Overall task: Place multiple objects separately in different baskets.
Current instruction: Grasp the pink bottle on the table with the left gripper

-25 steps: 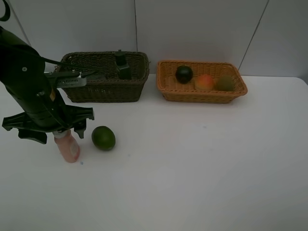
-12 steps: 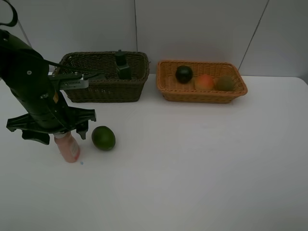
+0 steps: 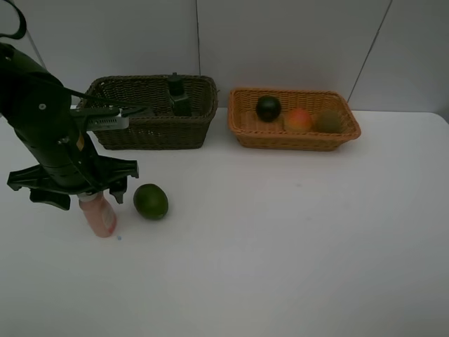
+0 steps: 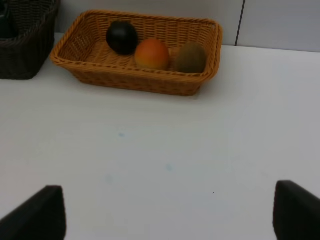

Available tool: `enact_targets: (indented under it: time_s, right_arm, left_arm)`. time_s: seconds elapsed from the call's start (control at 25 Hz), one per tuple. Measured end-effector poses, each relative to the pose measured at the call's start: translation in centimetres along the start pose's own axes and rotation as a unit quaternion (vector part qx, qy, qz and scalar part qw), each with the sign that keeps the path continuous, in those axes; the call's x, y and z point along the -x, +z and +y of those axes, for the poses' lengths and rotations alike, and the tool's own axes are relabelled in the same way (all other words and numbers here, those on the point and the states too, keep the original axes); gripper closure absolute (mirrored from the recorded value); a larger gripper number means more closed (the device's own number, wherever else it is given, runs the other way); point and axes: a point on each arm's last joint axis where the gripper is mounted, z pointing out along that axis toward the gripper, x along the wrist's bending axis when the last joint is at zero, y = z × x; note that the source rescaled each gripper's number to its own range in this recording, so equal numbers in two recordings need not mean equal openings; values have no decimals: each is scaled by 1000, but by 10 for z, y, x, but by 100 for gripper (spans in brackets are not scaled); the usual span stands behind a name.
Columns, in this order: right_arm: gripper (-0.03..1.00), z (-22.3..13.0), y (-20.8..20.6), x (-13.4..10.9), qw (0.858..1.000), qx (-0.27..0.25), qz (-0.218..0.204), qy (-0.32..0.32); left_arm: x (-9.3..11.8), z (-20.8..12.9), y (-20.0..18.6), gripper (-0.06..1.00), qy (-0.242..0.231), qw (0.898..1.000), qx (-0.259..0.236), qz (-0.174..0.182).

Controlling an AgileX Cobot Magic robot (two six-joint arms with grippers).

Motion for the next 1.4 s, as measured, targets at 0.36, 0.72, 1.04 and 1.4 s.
enact_targets:
  time_s: [0.36,0.72,1.04,1.4]
  right_arm:
    - [-3,0,0,0,1000,0,0,0]
    - [-3,0,0,0,1000,0,0,0]
    - [-3,0,0,0,1000,0,0,0]
    - [-3,0,0,0,1000,0,0,0]
  left_arm:
    - [1,-1,0,92,-8,1000,-3,-7]
    - [1,-1,0,92,-9,1000,-3,-8]
    - [1,-1,0,92,-9,1000,-3,-8]
    - [1,-1,0,92,-9,1000,-3,-8]
